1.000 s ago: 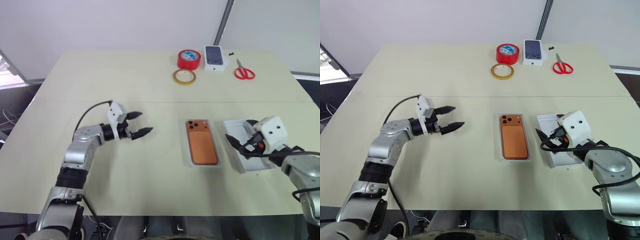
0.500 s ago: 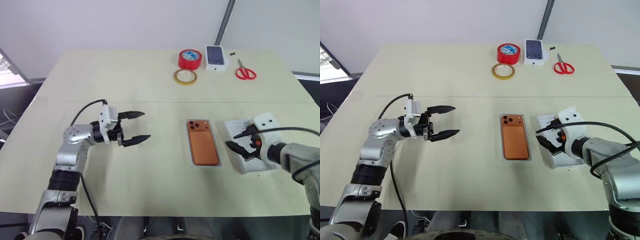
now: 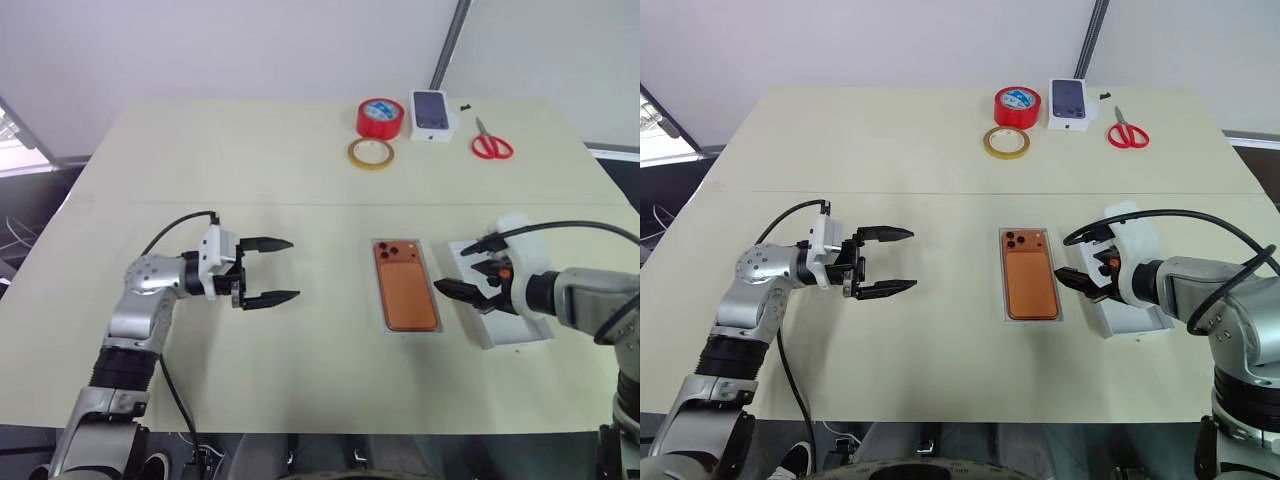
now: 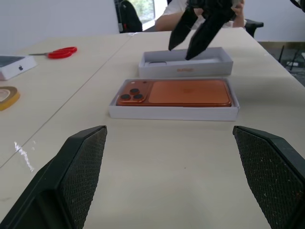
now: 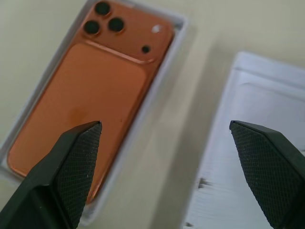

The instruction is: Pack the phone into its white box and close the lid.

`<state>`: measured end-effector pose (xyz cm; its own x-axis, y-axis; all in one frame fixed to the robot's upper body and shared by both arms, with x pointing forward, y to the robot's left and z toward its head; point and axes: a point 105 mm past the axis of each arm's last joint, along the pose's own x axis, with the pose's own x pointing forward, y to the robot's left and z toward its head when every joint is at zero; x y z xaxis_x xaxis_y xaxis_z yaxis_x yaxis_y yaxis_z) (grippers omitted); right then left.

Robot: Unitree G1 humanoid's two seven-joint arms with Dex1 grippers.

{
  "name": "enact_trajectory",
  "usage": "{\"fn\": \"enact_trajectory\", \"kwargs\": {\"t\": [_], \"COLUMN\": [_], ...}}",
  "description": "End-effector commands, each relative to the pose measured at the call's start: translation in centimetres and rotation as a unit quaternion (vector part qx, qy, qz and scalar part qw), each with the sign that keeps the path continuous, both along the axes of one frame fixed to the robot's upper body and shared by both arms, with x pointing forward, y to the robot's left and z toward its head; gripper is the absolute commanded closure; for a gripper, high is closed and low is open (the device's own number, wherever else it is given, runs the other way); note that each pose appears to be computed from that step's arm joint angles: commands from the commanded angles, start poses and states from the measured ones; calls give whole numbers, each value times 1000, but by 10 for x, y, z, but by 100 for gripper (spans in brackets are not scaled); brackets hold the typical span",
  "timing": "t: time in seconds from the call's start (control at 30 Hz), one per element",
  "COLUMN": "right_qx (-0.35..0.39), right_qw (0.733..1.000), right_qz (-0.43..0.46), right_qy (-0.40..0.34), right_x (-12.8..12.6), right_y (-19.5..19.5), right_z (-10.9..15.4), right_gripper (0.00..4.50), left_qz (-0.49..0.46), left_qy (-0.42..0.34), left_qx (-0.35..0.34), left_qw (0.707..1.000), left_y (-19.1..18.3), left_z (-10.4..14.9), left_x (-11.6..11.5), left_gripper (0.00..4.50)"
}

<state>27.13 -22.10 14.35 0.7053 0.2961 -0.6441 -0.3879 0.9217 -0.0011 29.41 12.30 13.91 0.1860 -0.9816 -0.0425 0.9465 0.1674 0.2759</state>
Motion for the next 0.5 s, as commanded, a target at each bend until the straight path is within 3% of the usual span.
{"fn": "enact_trajectory", "kwargs": {"t": [0.03,0.5], "right_qx": [-13,-15], "right_qw": [1000,998], "right_qz": [-19,-31], "right_qy": [19,51], "right_x": [-5,2], "right_y": [-9,-7], "right_z": [-7,-16], "right_gripper": [0,0], "left_qz": [-11,-22], "left_qy": [-15,-13], "left_qx": [-6,-5], "left_qw": [1000,1000], "left_y": [-4,-9], "left_z": [4,1], "left_x": [-7,-11], "left_gripper": [4,4]}}
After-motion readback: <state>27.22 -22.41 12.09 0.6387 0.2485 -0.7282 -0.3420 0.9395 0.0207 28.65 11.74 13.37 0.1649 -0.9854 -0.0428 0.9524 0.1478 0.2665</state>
